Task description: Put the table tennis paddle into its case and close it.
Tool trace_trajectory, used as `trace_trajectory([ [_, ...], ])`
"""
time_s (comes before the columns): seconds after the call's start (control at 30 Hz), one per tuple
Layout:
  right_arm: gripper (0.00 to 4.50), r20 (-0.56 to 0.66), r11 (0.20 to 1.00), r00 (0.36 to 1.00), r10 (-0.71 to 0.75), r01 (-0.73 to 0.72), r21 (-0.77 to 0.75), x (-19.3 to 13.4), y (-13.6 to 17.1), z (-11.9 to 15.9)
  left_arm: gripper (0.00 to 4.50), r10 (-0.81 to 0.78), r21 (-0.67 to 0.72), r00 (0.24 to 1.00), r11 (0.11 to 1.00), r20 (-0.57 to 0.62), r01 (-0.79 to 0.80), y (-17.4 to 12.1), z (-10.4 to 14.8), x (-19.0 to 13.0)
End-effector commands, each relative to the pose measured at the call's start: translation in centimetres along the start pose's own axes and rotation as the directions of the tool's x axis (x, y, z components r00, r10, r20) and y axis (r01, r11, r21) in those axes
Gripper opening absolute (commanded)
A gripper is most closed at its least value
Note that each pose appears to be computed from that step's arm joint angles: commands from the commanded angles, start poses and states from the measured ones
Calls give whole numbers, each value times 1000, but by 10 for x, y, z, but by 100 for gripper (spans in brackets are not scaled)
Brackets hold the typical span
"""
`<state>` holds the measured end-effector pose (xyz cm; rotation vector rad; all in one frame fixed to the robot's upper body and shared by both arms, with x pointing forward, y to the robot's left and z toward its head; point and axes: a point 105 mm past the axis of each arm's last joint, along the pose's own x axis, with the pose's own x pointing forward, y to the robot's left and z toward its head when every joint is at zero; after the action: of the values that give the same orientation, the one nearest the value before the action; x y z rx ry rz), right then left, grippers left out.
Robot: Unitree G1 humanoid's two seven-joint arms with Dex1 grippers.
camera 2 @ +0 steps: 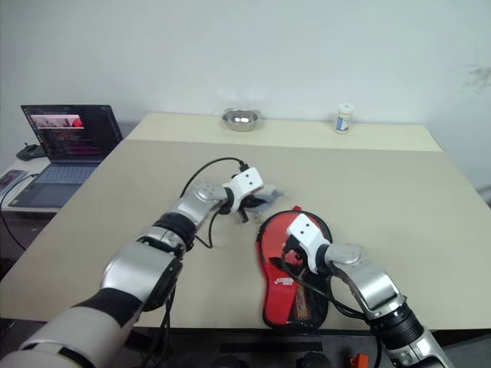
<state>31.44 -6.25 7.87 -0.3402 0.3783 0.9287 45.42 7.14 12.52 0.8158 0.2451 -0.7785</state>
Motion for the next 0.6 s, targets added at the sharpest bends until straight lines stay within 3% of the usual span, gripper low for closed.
trace_trajectory([
  [0.03,450,-159,996,986,56,-45,74,7,11,-45,40,141,153,987,977,78,-151,22,46,1],
  [0.2,450,-192,993,976,101,-87,80,8,19,-51,39,145,281,973,940,179,-192,2,103,16],
  [0.37,450,-213,990,968,129,-114,85,6,29,-56,39,96,375,964,908,249,-187,-29,138,27],
  [0.6,450,-222,988,965,143,-126,89,5,36,-58,39,-47,383,928,918,369,-106,-78,189,32],
])
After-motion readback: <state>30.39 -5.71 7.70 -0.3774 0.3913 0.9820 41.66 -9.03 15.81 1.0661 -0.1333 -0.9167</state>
